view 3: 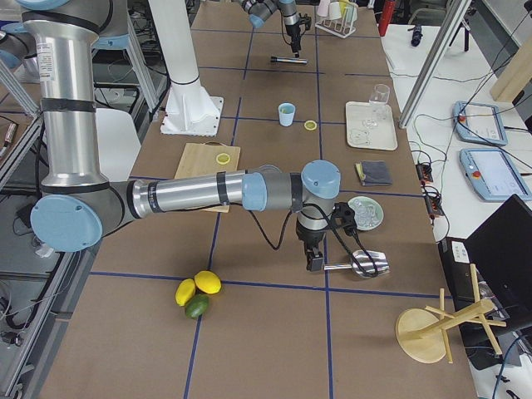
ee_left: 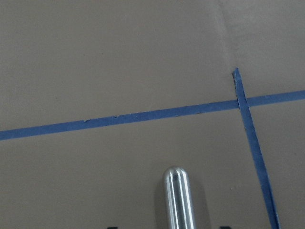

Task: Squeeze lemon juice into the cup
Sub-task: 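Move the left gripper to the silver muddler rod on the table, then grasp the silver muddler upright with the left gripper and lift it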

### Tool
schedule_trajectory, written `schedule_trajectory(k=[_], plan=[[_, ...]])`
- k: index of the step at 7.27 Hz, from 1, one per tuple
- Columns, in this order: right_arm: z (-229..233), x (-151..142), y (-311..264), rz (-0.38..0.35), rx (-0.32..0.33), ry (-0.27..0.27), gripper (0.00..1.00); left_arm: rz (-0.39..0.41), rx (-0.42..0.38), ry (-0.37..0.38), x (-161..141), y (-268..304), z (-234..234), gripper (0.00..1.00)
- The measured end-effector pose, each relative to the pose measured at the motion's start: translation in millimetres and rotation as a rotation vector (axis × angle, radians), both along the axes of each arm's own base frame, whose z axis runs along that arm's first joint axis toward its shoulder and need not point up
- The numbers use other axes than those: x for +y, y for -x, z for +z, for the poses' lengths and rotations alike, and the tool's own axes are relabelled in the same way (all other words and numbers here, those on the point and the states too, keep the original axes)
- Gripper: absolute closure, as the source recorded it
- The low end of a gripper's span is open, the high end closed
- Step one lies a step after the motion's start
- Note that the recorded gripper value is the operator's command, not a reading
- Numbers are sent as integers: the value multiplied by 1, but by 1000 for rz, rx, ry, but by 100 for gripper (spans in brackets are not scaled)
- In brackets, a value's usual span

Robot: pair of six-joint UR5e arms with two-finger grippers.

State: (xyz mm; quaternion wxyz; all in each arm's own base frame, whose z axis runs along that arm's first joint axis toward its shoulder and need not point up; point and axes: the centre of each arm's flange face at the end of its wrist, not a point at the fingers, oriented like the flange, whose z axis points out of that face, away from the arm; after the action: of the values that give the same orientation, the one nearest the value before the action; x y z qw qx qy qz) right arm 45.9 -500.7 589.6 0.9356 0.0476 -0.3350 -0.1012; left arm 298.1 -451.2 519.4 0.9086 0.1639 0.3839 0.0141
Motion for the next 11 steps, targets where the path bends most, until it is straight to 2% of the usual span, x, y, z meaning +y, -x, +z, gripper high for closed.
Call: schedule_trajectory(k=[4, 6, 9, 10, 11], plan=[[2, 2, -3, 3, 1, 3, 0, 27, -9, 4, -6, -25, 5, 31], [3, 3, -3, 3, 1, 3, 0, 31, -10, 2, -9, -30, 5, 55], [3, 3, -5, 5, 2, 2, 0, 36, -19, 8, -9, -31, 11, 54], [3, 3, -5, 6, 2, 1, 0, 37, -20, 8, -9, -31, 12, 66], [2, 3, -5, 6, 2, 0, 0, 37, -19, 7, -9, -31, 11, 100]])
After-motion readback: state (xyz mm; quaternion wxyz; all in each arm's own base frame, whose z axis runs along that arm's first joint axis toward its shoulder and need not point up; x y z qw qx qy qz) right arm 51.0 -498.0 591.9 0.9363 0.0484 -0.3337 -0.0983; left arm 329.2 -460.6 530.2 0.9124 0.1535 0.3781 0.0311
